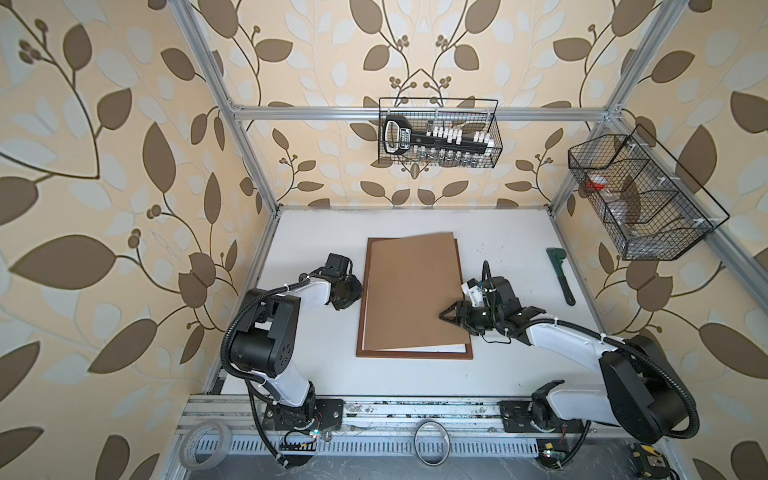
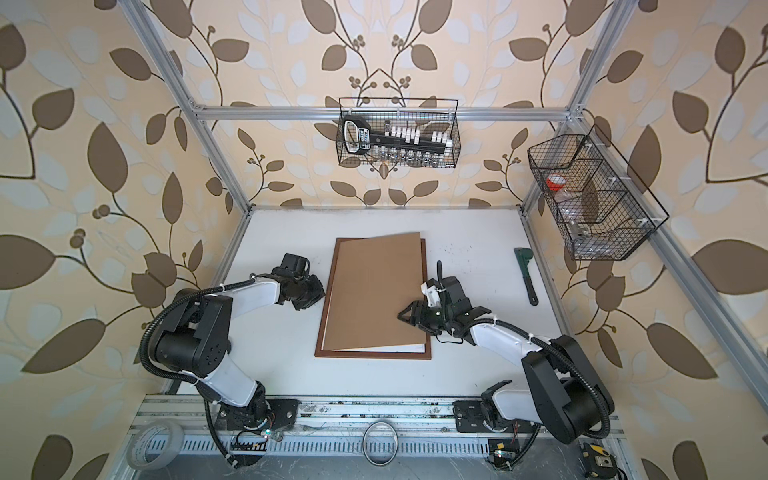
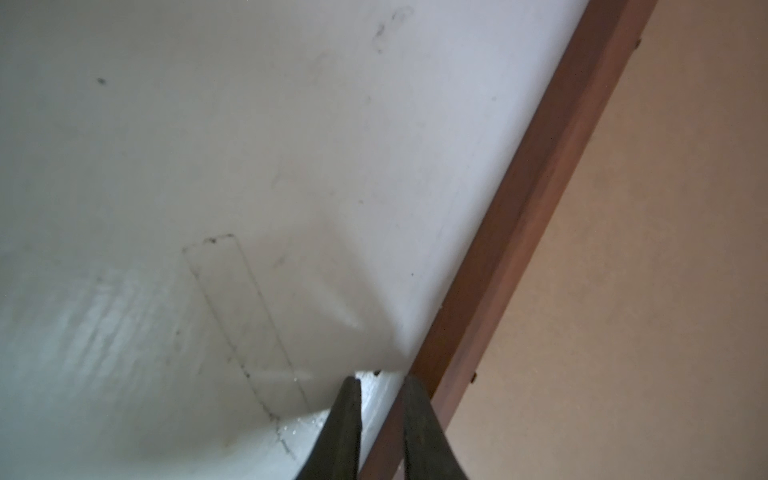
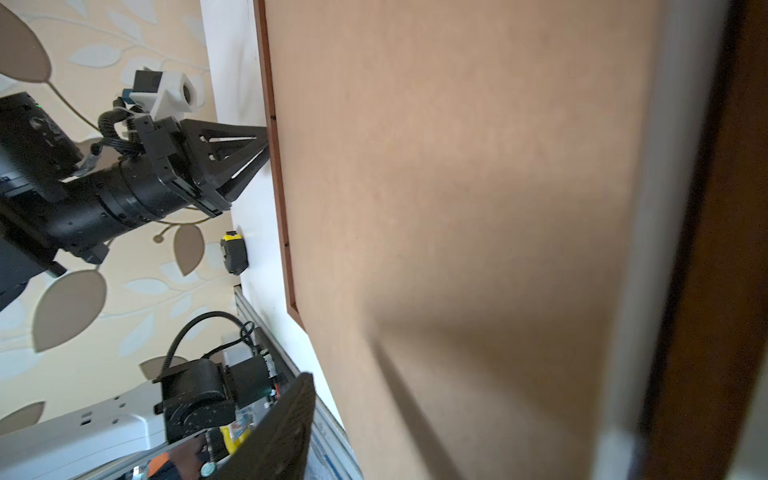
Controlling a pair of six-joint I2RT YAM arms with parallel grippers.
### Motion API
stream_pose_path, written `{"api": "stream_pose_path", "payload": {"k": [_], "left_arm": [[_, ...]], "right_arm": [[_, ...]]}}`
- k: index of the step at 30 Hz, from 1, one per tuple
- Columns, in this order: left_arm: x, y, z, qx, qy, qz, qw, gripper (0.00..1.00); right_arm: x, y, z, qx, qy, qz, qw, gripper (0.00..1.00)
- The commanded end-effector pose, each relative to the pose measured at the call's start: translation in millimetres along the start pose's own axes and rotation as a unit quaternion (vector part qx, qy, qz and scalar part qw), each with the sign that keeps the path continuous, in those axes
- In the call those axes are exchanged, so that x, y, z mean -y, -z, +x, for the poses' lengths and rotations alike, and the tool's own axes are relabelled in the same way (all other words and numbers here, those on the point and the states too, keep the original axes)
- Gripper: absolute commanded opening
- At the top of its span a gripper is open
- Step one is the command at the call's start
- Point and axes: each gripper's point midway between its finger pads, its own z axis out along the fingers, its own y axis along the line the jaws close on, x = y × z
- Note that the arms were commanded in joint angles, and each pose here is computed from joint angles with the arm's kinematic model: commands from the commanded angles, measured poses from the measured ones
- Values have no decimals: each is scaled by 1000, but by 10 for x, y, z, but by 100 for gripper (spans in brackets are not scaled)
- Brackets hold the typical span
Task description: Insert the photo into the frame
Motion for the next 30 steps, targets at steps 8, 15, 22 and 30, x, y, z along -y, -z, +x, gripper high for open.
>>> {"api": "stream_pose_path", "payload": {"k": [8, 15, 22, 30], "left_arm": [[-349, -92, 379, -68, 10, -60, 996, 21], [-352, -90, 378, -66, 11, -59, 996, 21], [-310, -9, 328, -60, 14, -52, 997, 22], [-113, 273, 21, -25, 6, -29, 999, 35]], "right_arm": [[216, 335, -76, -50, 41, 138, 988, 71], [27, 95, 48, -91, 61, 111, 988, 72], [71, 236, -168, -47, 77, 145, 985, 72], [398, 562, -579, 17, 122, 282, 952, 69]]}}
